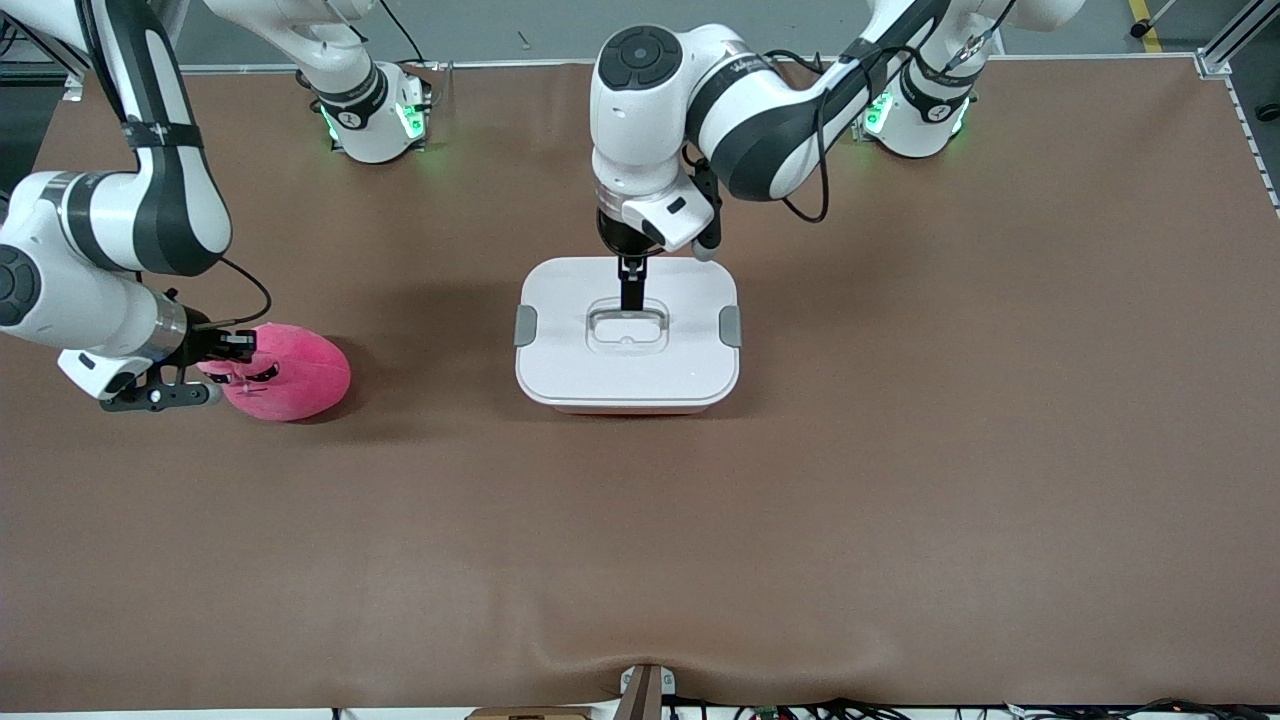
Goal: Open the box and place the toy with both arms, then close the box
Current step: 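Reach the left gripper to the lid handle while the right gripper reaches the toy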
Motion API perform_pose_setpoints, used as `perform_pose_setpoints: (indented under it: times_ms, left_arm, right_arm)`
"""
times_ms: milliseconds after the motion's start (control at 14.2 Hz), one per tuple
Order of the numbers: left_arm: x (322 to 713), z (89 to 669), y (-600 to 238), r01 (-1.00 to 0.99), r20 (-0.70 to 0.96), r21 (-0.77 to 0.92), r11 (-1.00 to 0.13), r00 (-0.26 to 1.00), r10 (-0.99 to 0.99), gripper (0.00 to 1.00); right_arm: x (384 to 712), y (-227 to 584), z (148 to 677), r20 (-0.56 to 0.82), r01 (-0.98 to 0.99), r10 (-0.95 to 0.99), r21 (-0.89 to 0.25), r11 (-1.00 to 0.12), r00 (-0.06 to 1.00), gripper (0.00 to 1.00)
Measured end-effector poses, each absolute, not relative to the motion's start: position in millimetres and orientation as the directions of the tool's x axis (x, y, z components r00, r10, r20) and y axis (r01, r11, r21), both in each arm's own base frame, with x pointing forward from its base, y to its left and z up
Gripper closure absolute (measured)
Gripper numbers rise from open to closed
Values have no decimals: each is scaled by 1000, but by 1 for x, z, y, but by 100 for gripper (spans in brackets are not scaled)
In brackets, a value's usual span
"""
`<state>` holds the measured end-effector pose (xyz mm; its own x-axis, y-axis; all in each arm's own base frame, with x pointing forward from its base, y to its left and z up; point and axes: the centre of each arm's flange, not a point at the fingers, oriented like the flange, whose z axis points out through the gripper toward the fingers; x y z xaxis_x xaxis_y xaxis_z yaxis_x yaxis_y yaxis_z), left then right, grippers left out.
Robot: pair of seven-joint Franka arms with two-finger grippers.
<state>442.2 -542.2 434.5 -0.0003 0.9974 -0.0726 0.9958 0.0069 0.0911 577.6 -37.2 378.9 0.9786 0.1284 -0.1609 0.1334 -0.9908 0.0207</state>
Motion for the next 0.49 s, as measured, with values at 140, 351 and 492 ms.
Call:
perform_pose_setpoints:
  times_ms: [140, 351, 492]
  left_arm:
    - [434, 423, -552, 994, -55, 104, 10, -4, 998, 0]
    - [428, 411, -559, 995, -38, 104, 4, 0, 999, 4]
    - [432, 398, -558, 995, -19, 102, 0, 2, 1000, 9]
  right_arm:
    - [584, -38, 396, -141, 238, 235, 10, -971, 962, 97]
    - [591, -37, 424, -98, 332, 329, 14, -943, 939, 97]
    - [595, -29, 439, -95, 358, 355, 13, -934, 930, 97]
